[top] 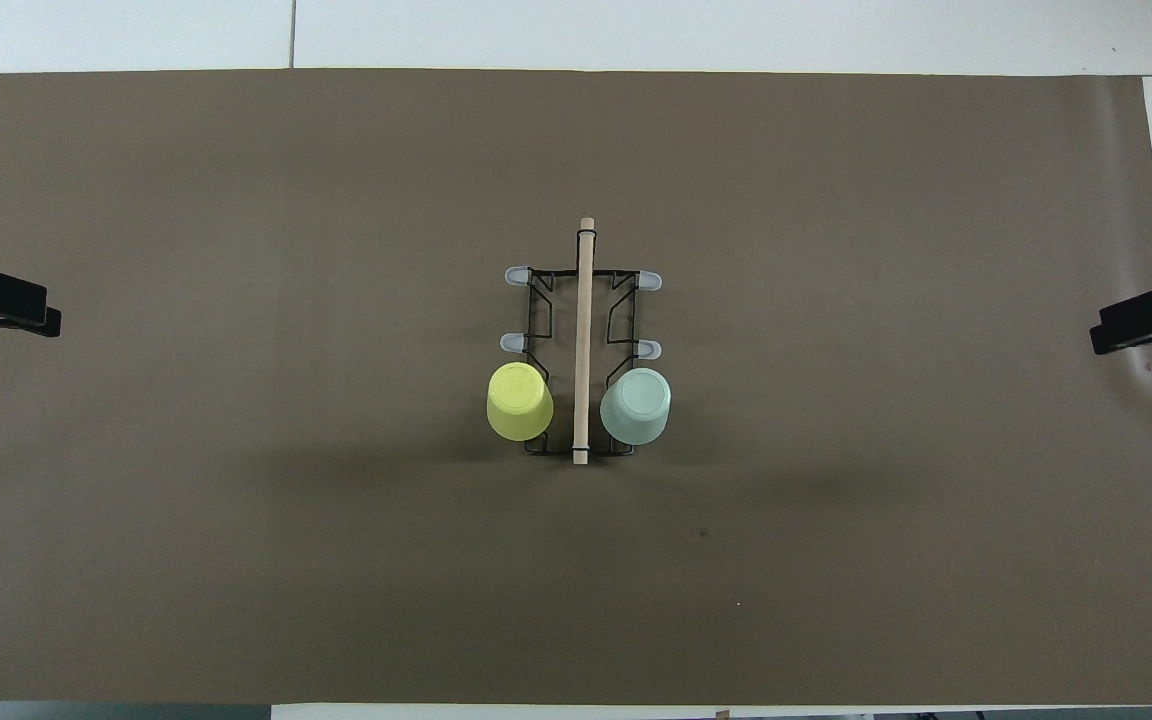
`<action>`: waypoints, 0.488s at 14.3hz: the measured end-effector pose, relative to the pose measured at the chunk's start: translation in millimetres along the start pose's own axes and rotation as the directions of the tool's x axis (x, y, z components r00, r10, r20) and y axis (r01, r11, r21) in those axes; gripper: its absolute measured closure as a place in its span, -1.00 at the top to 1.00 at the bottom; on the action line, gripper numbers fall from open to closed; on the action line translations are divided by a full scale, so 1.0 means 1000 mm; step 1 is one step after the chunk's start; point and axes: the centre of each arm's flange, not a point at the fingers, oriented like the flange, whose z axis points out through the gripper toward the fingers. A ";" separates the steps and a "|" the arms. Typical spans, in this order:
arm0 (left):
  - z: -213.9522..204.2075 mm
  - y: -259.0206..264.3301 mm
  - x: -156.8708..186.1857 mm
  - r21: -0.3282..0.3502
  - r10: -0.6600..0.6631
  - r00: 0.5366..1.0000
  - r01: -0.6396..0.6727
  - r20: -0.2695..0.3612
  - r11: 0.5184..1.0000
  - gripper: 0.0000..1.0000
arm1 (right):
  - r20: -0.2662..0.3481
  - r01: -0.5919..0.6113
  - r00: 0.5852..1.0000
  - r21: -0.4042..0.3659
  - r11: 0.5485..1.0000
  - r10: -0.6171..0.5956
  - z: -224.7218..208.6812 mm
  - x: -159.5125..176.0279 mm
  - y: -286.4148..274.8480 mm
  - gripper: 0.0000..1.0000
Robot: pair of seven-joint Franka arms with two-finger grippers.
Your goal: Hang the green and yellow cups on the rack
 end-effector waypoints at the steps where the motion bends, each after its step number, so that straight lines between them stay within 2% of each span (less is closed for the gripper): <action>1: 0.000 0.000 0.000 0.000 0.000 1.000 0.000 0.000 1.000 1.00 | -0.007 0.001 1.000 -0.001 1.000 -0.001 -0.003 0.000 -0.001 1.00; 7: 0.000 0.000 0.000 0.000 0.000 1.000 0.000 0.000 1.000 1.00 | -0.016 -0.051 0.999 -0.001 0.999 0.051 -0.007 0.000 0.001 1.00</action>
